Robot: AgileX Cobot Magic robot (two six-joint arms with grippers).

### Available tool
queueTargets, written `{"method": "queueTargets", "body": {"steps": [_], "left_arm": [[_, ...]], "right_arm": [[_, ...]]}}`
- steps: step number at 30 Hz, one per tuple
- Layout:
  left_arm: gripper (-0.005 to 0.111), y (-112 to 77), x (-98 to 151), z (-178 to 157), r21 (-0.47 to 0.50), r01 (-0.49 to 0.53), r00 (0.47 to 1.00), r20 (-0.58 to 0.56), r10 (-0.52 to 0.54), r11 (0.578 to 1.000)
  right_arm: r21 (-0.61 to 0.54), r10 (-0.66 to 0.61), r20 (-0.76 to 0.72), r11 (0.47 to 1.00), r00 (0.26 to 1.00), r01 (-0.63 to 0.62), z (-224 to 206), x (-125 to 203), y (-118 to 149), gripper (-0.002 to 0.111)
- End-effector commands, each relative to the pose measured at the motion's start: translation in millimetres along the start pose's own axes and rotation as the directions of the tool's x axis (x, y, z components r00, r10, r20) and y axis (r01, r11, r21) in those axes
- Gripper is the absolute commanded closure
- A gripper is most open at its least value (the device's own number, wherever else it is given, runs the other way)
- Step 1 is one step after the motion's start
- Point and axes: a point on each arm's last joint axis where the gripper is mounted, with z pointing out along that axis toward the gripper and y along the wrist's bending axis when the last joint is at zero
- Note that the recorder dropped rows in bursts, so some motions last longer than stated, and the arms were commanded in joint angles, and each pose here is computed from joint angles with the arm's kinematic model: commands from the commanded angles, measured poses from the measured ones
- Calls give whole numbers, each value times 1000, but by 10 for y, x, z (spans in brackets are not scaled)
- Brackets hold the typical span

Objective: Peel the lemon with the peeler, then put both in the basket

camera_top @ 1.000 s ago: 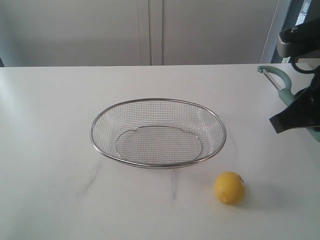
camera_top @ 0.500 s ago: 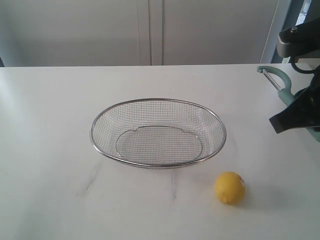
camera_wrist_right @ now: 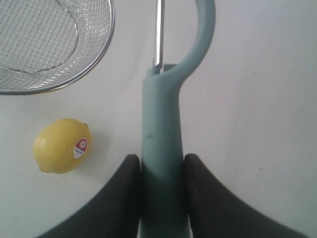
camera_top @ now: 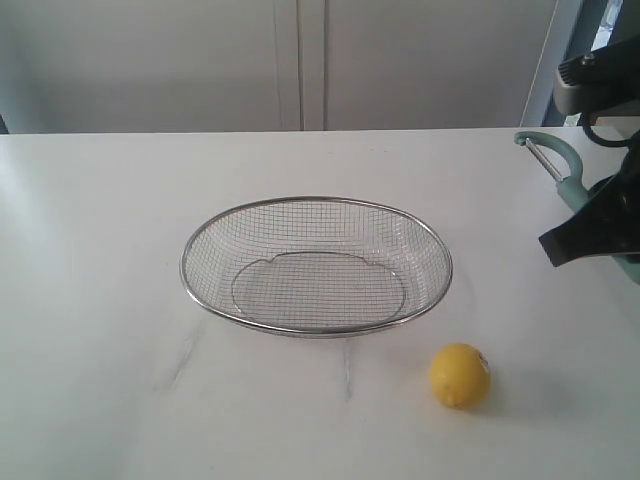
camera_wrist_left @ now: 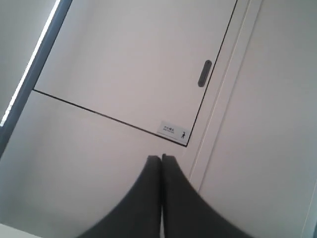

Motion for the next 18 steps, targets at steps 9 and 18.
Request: {"method": "queueTargets", "body": {"steps": [9,18], "left_arm": [[106,-137,-311,76,51,80,990,108,-85,995],[106,-231,-485,333,38,74,994,80,-77,996]], "right_arm": [[1,8,13,1000,1000,-8,-11,7,-7,108],[1,8,13,1000,1000,-8,-11,7,-7,108]]}}
